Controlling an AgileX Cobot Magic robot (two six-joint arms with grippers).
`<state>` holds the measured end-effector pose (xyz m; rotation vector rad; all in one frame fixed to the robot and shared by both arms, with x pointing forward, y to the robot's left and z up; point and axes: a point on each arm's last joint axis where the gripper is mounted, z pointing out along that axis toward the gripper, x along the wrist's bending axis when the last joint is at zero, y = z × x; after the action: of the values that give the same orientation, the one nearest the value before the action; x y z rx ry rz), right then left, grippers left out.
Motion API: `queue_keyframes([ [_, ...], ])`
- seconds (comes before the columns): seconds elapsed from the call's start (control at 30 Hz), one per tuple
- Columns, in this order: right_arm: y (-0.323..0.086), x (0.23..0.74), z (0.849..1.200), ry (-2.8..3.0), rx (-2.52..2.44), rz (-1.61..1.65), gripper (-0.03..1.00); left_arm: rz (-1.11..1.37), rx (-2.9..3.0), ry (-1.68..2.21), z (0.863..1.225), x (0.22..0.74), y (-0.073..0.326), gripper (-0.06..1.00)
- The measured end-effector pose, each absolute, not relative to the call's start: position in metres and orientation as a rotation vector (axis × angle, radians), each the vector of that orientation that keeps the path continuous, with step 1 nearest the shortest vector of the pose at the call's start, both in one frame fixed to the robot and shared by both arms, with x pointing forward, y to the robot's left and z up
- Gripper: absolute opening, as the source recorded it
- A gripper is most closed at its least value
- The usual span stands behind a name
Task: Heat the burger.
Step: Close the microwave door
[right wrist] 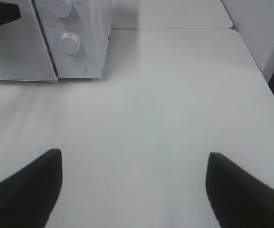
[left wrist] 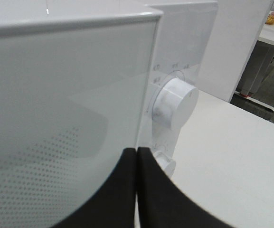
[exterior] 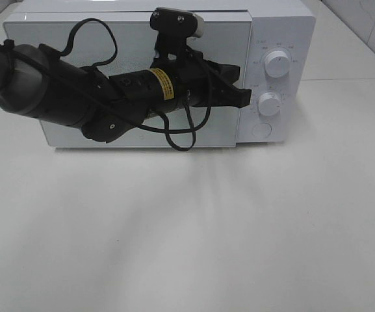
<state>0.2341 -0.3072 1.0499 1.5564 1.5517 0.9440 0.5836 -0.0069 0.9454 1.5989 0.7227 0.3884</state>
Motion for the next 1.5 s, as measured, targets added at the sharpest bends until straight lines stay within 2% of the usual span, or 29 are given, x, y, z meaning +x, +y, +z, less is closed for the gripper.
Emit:
queue_keyframes([
  [1.1, -0.307, 0.234, 1.050, 1.552, 1.556, 0.944, 0.74, 0.442, 1.569, 0.769, 0.943, 0.588, -0.007, 0.00],
  [1.5, -0.307, 0.234, 1.050, 1.552, 1.556, 0.944, 0.74, 0.462, 1.563, 0.804, 0.940, 0.598, 0.006, 0.00],
])
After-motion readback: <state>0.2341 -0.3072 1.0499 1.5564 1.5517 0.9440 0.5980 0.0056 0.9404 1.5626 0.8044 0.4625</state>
